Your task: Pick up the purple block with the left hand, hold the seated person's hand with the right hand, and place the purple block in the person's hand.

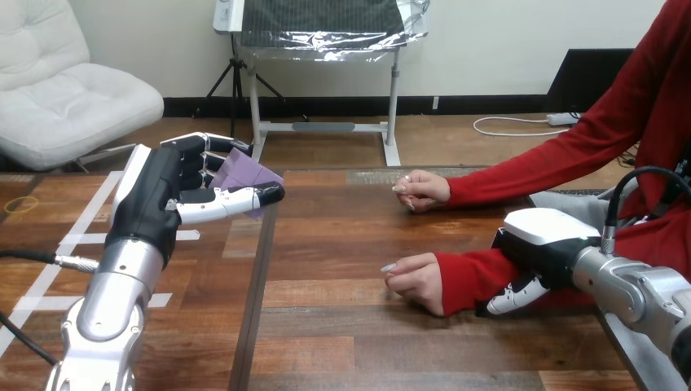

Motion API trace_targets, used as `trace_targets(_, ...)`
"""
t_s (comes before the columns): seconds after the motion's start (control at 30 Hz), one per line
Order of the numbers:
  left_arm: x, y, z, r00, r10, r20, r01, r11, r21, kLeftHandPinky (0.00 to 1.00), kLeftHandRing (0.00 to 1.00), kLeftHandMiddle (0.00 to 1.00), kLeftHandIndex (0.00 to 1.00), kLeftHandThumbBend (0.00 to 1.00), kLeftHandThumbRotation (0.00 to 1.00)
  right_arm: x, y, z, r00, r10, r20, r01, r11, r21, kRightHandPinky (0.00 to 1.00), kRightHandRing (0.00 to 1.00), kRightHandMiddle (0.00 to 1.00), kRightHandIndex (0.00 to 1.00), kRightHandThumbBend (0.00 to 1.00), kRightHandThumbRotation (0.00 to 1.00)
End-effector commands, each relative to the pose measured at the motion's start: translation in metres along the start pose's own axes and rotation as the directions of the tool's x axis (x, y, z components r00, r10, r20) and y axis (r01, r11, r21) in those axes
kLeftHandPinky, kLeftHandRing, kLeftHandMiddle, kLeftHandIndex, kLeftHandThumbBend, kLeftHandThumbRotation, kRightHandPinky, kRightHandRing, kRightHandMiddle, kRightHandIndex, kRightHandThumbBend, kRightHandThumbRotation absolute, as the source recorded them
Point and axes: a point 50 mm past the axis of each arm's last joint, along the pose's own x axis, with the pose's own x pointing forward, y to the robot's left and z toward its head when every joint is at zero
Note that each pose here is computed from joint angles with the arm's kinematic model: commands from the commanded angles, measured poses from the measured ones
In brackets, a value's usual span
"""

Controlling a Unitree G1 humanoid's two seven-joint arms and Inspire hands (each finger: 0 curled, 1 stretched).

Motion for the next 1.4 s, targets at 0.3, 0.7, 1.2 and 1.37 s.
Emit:
trace_targets(0.3,0.005,0.004,0.022,0.995,0.025,0.095,-0.023,1.0,-0.02,0.34,0.36,0.39,0.4,0.64,0.0,-0.002,-0.046,0.005,0.984,-0.17,0.056,0.168,0.985,0.046,0.26,0.31,0.36,0.34,0.68,0.43)
trace_targets(0.7,0.009,0.004,0.021,0.995,0.034,0.099,-0.032,0.999,-0.021,0.32,0.36,0.39,0.39,0.65,0.0,-0.007,-0.063,0.003,0.97,-0.231,0.074,0.227,0.972,0.053,0.27,0.31,0.36,0.34,0.69,0.42)
trace_targets(1.2,0.014,0.004,0.02,0.991,0.048,0.121,-0.049,0.999,-0.002,0.32,0.36,0.39,0.39,0.67,0.0,-0.016,-0.083,0.002,0.953,-0.288,0.094,0.283,0.957,0.057,0.23,0.28,0.34,0.33,0.69,0.45)
trace_targets(1.37,0.017,0.003,0.02,0.988,0.056,0.144,-0.059,0.998,0.018,0.32,0.36,0.39,0.39,0.69,0.0,-0.018,-0.087,0.002,0.949,-0.299,0.102,0.295,0.954,0.055,0.22,0.27,0.33,0.32,0.69,0.48)
